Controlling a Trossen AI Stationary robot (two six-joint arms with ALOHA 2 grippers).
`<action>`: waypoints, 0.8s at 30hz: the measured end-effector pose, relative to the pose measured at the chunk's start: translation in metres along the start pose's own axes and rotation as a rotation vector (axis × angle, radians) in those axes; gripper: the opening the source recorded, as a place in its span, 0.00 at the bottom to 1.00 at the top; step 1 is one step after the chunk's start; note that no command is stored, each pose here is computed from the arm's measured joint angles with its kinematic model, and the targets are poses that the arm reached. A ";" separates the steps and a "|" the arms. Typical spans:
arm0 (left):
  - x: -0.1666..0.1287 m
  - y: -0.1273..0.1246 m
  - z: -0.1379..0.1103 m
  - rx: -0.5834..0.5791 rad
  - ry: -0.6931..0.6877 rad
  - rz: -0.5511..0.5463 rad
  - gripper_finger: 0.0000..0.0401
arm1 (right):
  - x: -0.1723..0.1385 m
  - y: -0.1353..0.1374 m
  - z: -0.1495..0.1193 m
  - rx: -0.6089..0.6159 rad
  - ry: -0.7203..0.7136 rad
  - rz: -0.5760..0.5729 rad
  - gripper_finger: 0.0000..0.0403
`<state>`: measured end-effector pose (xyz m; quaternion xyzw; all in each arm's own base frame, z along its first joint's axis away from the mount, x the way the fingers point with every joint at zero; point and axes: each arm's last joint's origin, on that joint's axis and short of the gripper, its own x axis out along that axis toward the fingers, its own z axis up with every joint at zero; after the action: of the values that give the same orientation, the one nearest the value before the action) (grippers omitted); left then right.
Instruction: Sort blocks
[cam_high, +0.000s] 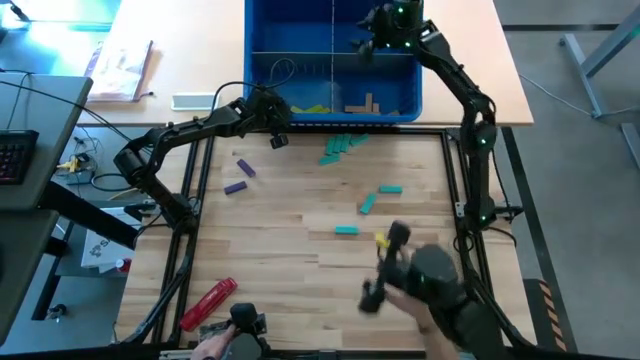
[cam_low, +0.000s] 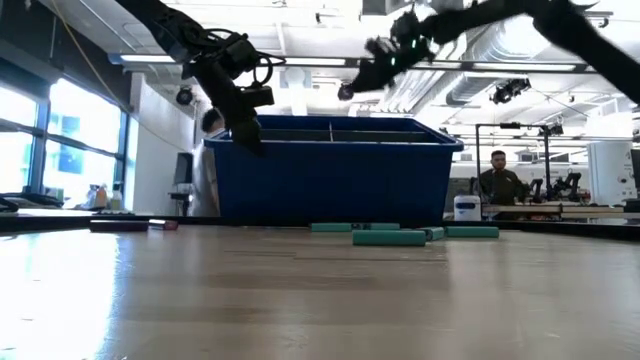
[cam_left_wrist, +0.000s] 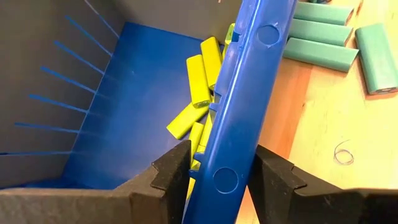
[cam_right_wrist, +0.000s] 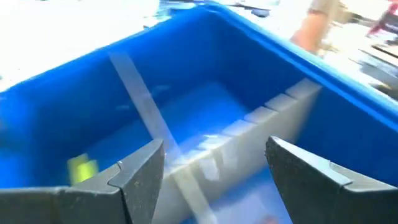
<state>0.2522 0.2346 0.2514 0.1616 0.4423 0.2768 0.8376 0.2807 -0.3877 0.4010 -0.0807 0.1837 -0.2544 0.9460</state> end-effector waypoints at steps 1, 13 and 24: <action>0.000 0.000 0.000 0.000 0.000 0.000 0.31 | -0.007 0.011 0.008 -0.037 0.014 0.049 0.65; 0.000 0.000 0.000 0.003 -0.001 -0.001 0.31 | -0.027 0.133 0.012 -0.219 0.469 0.364 0.65; 0.000 0.000 0.000 0.034 -0.004 -0.001 0.31 | 0.008 0.200 -0.049 -0.366 0.789 0.265 0.65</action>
<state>0.2524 0.2346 0.2517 0.1762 0.4456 0.2685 0.8357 0.3588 -0.2230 0.3040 -0.1194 0.5810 -0.1060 0.7981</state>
